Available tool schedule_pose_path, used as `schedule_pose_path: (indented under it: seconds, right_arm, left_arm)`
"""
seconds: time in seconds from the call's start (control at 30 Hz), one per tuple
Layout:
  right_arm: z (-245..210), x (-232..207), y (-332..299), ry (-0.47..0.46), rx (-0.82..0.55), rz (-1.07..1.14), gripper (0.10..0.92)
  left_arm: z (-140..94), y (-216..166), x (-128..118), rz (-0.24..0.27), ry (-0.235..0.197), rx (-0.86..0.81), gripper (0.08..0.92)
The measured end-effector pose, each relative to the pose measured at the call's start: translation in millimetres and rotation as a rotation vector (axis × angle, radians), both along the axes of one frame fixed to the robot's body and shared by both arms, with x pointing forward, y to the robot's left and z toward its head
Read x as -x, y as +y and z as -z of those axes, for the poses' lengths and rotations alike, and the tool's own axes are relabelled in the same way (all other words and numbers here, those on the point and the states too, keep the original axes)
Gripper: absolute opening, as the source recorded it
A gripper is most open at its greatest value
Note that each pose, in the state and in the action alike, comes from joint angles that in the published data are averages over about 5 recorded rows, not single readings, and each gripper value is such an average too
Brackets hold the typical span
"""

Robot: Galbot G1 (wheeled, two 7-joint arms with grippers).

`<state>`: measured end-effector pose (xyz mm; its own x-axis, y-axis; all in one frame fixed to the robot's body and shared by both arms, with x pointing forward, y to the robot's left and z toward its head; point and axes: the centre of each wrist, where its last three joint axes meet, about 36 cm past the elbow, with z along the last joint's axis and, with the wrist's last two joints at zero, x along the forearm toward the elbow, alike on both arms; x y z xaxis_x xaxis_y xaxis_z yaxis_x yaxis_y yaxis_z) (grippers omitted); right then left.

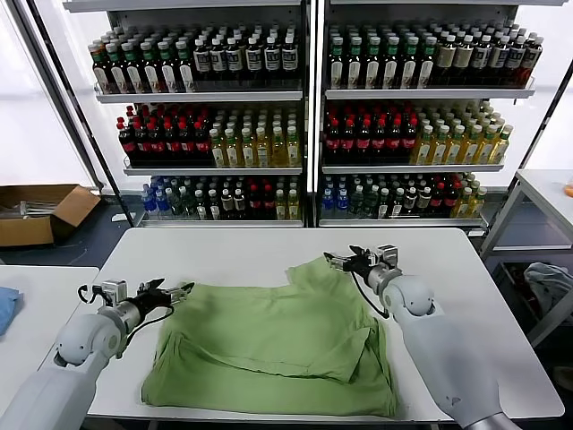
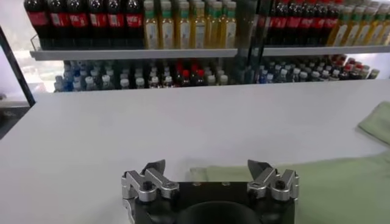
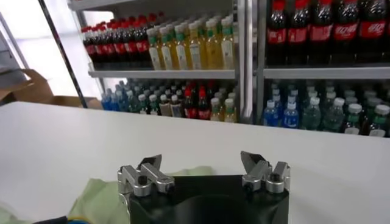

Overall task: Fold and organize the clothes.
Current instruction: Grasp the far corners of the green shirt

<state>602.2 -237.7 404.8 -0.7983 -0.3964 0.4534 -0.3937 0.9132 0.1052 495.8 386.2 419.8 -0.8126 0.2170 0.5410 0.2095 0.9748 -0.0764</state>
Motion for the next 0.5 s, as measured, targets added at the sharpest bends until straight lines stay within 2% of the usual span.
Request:
schedule_pose_path:
  seconds: [0.1, 0.2, 0.37, 0.5]
  right_arm:
    - [3.4, -1.1, 3.1, 0.022, 0.018, -0.006, 0.823]
    - [5.9, -1.3, 5.9, 0.042, 0.033, -0.013, 0.787]
    - [7.6, -1.9, 10.2, 0.059, 0.048, -0.02, 0.645]
    - [9.5, -1.0, 13.4, 0.067, 0.053, -0.026, 0.533]
  left_arm:
    - [4.8, -0.9, -5.2, -0.003, 0.012, 0.007, 0.823]
    - [7.9, -1.8, -8.7, -0.008, 0.019, 0.016, 0.82]
    - [10.8, -4.0, -10.7, -0.006, 0.028, 0.023, 0.755]
    - [14.7, -5.1, -9.0, -0.007, 0.038, 0.03, 0.663]
